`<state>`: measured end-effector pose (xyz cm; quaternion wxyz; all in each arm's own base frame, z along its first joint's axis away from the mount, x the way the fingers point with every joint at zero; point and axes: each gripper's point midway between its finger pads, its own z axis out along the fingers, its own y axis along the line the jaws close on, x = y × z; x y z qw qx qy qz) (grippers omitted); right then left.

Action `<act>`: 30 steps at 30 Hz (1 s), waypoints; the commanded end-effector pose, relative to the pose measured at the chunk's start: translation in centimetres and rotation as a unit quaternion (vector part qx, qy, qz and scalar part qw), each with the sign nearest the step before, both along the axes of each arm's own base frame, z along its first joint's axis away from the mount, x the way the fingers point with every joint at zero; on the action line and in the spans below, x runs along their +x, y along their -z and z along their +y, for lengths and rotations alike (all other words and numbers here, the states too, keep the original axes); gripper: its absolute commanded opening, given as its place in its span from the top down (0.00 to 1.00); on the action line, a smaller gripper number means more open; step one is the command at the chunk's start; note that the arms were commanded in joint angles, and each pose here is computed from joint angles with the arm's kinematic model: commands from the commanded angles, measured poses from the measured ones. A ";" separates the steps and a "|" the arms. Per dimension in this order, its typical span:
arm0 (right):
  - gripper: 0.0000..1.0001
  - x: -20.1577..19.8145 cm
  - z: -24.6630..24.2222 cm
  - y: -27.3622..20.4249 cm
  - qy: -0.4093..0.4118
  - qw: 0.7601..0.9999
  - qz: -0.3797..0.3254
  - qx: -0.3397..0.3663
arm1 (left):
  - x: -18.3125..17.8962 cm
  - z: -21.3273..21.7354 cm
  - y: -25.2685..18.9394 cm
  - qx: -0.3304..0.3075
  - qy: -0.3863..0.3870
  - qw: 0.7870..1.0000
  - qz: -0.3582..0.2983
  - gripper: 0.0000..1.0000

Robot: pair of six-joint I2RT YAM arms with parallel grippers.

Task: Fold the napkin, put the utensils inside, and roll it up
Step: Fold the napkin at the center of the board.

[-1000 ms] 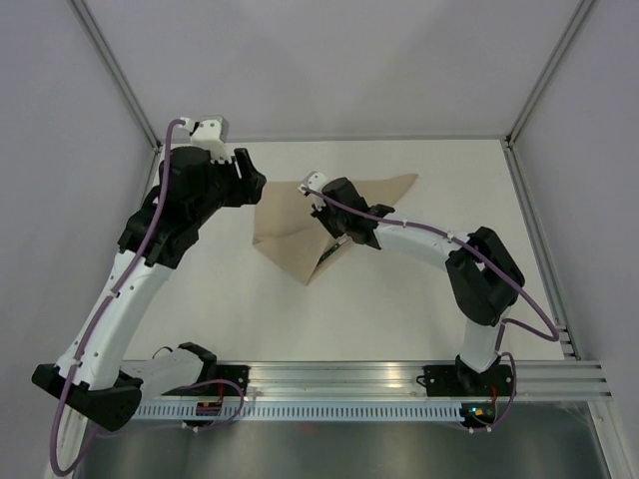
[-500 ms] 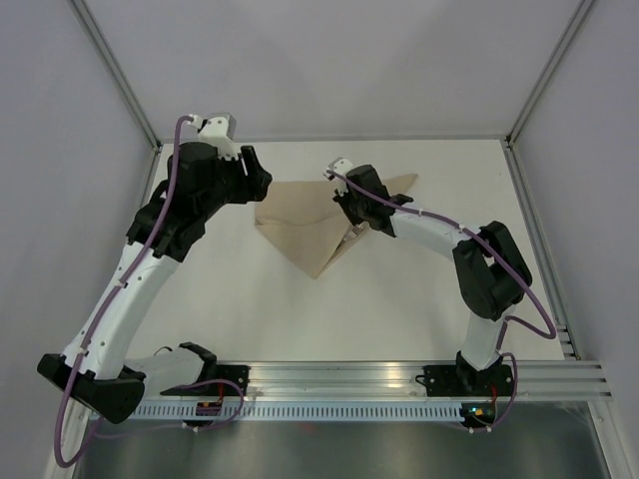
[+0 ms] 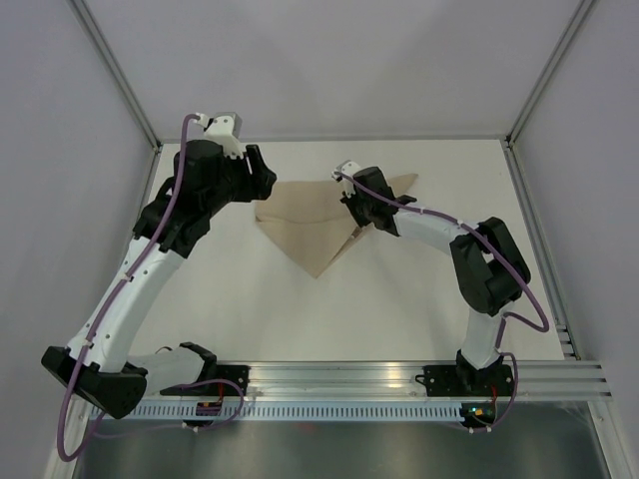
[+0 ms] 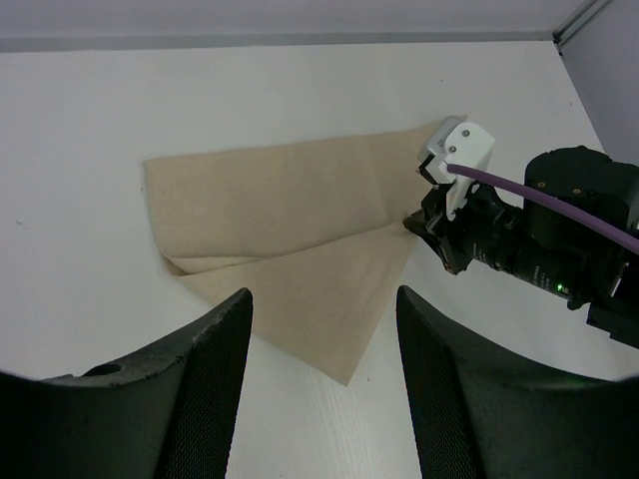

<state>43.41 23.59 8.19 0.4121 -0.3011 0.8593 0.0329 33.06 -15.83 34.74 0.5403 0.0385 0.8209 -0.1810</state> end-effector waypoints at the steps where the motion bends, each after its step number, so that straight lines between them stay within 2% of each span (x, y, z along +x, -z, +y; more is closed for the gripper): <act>1: 1.00 0.0 -0.3 1.0 0.000 1.000 0.004 -0.002 | 0.3 -0.9 -0.5 -0.027 0.006 1.000 -0.005 0.36; 7: 0.99 -0.5 -0.7 2.2 -0.003 1.000 0.018 -0.011 | 0.4 -1.1 -0.1 -0.029 0.009 1.000 -0.002 0.36; 9: 0.96 -0.6 -0.9 2.5 -0.003 1.000 0.021 -0.016 | 0.5 -1.2 0.1 -0.029 0.010 1.000 0.001 0.36; 10: 0.92 -0.6 -1.0 2.5 -0.003 1.000 0.022 -0.017 | 0.5 -1.2 0.2 -0.029 0.010 1.000 0.001 0.36; 11: 0.82 -0.6 -1.1 2.6 -0.001 1.000 0.023 -0.017 | 0.5 -1.2 0.2 -0.030 0.010 1.000 0.001 0.36; 12: 0.78 -0.5 -1.1 2.4 0.000 1.000 0.023 -0.015 | 0.5 -1.3 0.4 -0.029 0.011 1.000 0.002 0.36; 13: 0.67 -0.4 -1.2 2.4 0.002 1.000 0.024 -0.015 | 0.5 -1.3 0.4 -0.030 0.011 0.999 0.003 0.36; 15: 0.60 -0.2 -1.5 2.0 0.005 1.000 0.025 -0.011 | 0.6 -1.3 0.5 -0.031 0.011 0.999 0.002 0.36; 16: 0.51 0.0 -1.7 1.8 0.008 1.000 0.026 -0.010 | 0.6 -1.3 0.5 -0.031 0.010 0.999 0.002 0.36; 19: 0.39 0.6 -2.4 1.1 0.020 0.999 0.025 -0.004 | 0.7 -1.4 0.8 -0.031 0.011 0.999 0.003 0.36; 22: 0.34 1.6 -3.6 0.5 0.040 0.999 0.028 0.007 | 0.7 -1.5 0.9 -0.033 0.013 0.999 0.004 0.36; 25: 0.34 3.3 -5.5 -0.3 0.068 0.996 0.038 0.032 | 0.7 -1.5 1.1 -0.034 0.013 0.999 0.004 0.36; 30: 0.34 6.6 -9.1 -1.8 0.112 0.984 0.073 0.119 | 0.8 -1.6 1.3 -0.033 0.015 0.999 0.003 0.36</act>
